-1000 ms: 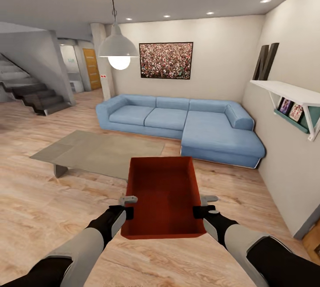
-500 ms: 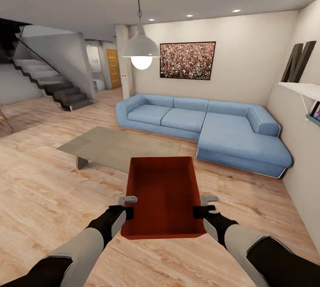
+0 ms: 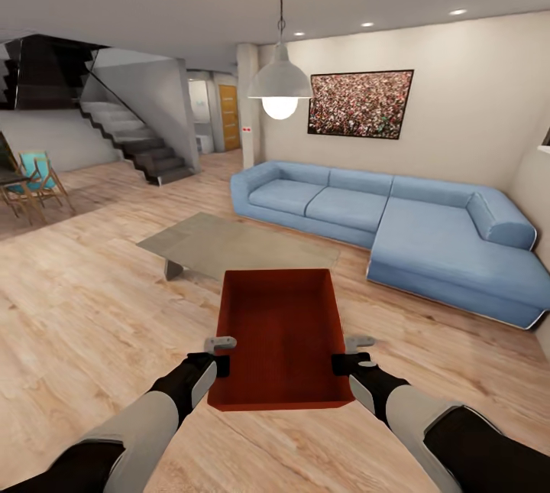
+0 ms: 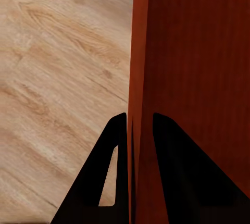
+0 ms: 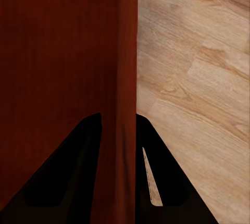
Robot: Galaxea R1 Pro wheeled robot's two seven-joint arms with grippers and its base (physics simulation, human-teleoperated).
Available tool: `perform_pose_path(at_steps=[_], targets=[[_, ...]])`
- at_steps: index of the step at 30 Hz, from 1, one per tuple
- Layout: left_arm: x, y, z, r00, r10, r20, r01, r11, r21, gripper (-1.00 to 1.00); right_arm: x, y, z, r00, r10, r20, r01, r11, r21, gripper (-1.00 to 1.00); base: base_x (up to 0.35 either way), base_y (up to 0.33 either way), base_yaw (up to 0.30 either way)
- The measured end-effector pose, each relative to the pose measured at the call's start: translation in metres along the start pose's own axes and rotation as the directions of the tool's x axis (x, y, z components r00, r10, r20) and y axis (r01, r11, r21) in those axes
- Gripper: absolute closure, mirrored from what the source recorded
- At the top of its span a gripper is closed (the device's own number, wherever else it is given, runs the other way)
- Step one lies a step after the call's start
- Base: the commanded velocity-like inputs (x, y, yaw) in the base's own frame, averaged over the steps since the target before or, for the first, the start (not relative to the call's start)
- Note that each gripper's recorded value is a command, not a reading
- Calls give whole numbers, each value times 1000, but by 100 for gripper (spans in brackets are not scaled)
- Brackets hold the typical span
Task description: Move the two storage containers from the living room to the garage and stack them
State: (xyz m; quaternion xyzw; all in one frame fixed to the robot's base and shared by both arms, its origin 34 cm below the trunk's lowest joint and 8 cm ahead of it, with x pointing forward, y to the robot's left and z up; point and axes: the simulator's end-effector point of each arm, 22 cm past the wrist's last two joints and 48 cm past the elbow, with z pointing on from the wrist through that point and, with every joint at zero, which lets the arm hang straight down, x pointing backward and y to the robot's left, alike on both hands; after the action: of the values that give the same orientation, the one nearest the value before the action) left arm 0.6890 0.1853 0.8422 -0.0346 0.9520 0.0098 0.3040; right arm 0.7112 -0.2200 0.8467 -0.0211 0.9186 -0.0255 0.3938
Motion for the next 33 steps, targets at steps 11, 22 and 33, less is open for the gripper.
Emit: perform_pose_path(at_steps=[11,22,33], targets=[[0,0,0,1000,0,0,0,1000,0,100,0,0,0,1000,0,0,0,1000,0,100,0,0,275],[0,0,0,1000,0,0,0,1000,0,100,0,0,0,1000,0,0,0,1000,0,100,0,0,275],[0,0,0,1000,0,0,0,1000,-1,100,0,0,0,1000,0,0,0,1000,1,100,0,0,275]])
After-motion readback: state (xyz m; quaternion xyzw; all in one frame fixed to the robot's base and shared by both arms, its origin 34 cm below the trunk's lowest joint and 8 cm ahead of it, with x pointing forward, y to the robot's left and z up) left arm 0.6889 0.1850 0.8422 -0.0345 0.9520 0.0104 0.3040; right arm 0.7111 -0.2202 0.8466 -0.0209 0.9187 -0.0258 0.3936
